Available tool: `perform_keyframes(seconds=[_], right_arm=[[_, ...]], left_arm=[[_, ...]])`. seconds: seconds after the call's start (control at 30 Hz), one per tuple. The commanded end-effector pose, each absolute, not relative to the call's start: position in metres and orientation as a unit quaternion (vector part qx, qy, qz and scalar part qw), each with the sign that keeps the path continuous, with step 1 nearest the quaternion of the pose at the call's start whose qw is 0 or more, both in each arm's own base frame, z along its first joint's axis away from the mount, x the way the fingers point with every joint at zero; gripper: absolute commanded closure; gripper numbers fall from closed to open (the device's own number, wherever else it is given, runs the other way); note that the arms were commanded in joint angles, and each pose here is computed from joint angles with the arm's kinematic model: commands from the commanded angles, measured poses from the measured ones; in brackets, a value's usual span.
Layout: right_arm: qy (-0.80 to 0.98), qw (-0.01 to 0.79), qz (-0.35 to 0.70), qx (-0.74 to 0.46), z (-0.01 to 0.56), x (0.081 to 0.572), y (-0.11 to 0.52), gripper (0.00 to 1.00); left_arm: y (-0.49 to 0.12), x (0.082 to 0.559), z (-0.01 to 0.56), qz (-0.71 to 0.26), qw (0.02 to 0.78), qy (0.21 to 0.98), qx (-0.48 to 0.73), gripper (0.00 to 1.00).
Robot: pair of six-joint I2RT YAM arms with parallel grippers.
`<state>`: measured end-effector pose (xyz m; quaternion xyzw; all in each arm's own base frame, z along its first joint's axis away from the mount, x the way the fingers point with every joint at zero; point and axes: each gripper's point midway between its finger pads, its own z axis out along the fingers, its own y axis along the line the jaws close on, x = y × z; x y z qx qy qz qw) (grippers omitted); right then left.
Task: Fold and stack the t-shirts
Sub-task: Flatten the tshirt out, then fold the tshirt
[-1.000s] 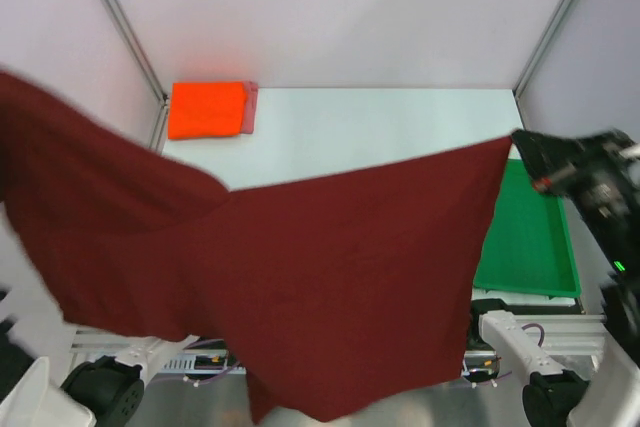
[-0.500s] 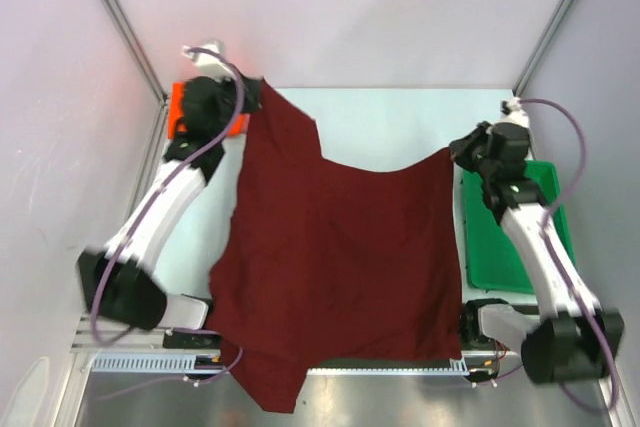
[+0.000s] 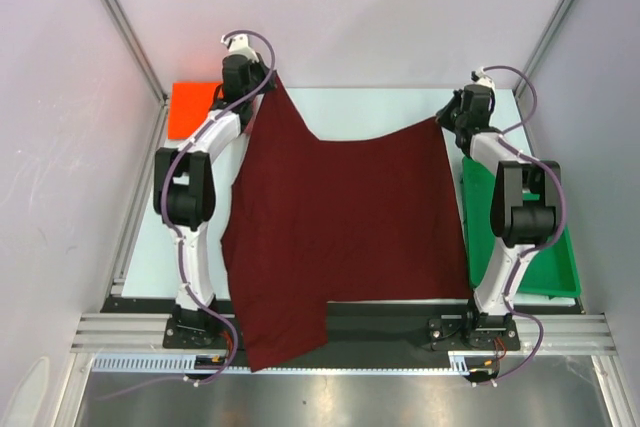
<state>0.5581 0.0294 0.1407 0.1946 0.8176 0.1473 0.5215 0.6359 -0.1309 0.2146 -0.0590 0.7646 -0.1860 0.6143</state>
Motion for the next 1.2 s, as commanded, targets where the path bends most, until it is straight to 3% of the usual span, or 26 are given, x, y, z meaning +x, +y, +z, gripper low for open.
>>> perform_keyframes(seconds=[0.0,0.27,0.57,0.83,1.17], right_arm=[[0.78,0.58,0.156,0.174,0.182,0.593,0.018,1.0],[0.794,0.56,0.147,0.185,0.157,0.631,0.002,1.0],[0.81,0.527,0.172,0.193,0.141,0.637,0.01,1.0],[0.839,0.465,0.178,0.217,0.148,0.615,0.014,1.0],[0.879,0.376,0.149,0.252,0.151,0.548,0.011,1.0]], left_arm=[[-0.131,0.66,0.261,-0.202,0.662,0.72,-0.048,1.0],[-0.121,0.694,0.25,-0.194,0.658,0.726,-0.044,0.99],[-0.119,0.686,0.246,-0.192,0.638,0.744,-0.048,1.0],[-0.121,0.635,0.266,-0.173,0.621,0.763,-0.039,1.0],[-0.103,0.558,0.27,-0.118,0.577,0.807,-0.049,1.0]])
